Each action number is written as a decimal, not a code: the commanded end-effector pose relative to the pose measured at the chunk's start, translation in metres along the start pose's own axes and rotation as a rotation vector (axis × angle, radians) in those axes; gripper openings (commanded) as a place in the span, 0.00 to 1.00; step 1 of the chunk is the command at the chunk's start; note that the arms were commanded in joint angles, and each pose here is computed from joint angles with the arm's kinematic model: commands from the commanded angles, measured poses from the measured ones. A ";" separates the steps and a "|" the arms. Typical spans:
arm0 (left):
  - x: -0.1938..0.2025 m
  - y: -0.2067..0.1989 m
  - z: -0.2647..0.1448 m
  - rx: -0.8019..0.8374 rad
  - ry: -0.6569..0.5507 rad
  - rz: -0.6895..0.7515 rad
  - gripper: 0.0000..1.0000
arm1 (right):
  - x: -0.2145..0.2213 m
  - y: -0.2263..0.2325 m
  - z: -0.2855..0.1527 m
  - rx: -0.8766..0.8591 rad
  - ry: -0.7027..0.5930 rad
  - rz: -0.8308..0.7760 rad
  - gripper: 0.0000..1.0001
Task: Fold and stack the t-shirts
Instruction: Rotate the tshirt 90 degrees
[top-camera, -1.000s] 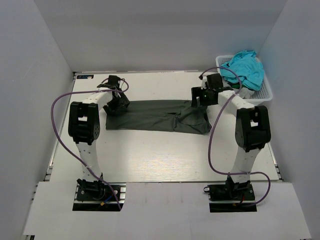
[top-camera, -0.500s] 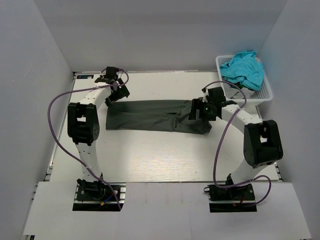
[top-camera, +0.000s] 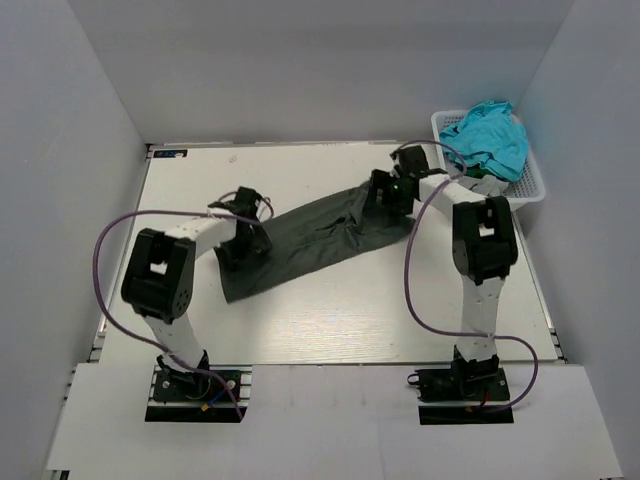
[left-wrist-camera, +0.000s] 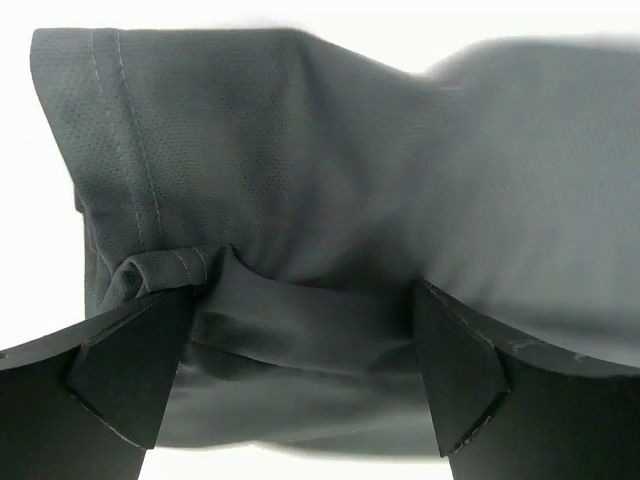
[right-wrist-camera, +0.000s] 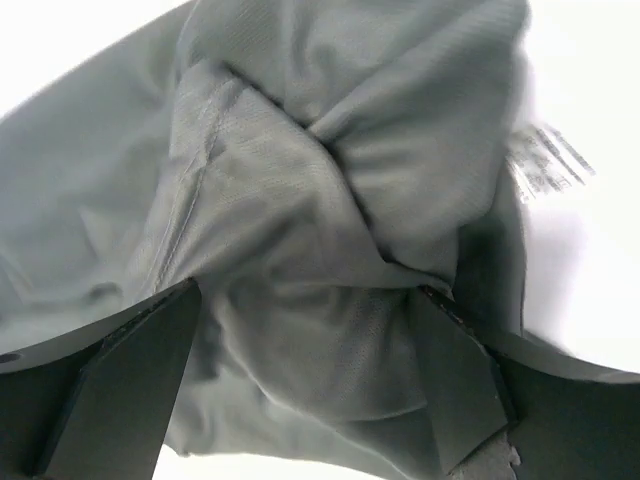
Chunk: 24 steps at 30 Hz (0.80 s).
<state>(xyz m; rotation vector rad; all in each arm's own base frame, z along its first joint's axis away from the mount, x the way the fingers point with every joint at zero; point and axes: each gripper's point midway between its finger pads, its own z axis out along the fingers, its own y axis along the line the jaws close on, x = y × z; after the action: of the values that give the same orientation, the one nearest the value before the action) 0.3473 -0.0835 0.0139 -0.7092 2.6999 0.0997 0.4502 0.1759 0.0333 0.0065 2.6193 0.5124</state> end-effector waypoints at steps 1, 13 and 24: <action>0.140 0.017 -0.023 -0.012 0.392 0.020 1.00 | 0.007 0.022 0.036 -0.161 0.096 -0.074 0.90; 0.215 -0.060 -0.193 0.491 0.508 0.471 1.00 | -0.104 0.105 0.008 -0.296 -0.151 -0.437 0.90; 0.154 -0.033 -0.196 0.361 0.142 0.399 1.00 | -0.056 0.106 -0.075 -0.034 -0.178 -0.282 0.90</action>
<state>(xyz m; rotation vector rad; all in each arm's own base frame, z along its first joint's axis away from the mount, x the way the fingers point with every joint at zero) 0.1673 -0.2386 0.1372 -0.0054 2.9273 -0.4954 0.4800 0.2496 0.1727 -0.4388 2.2812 0.5403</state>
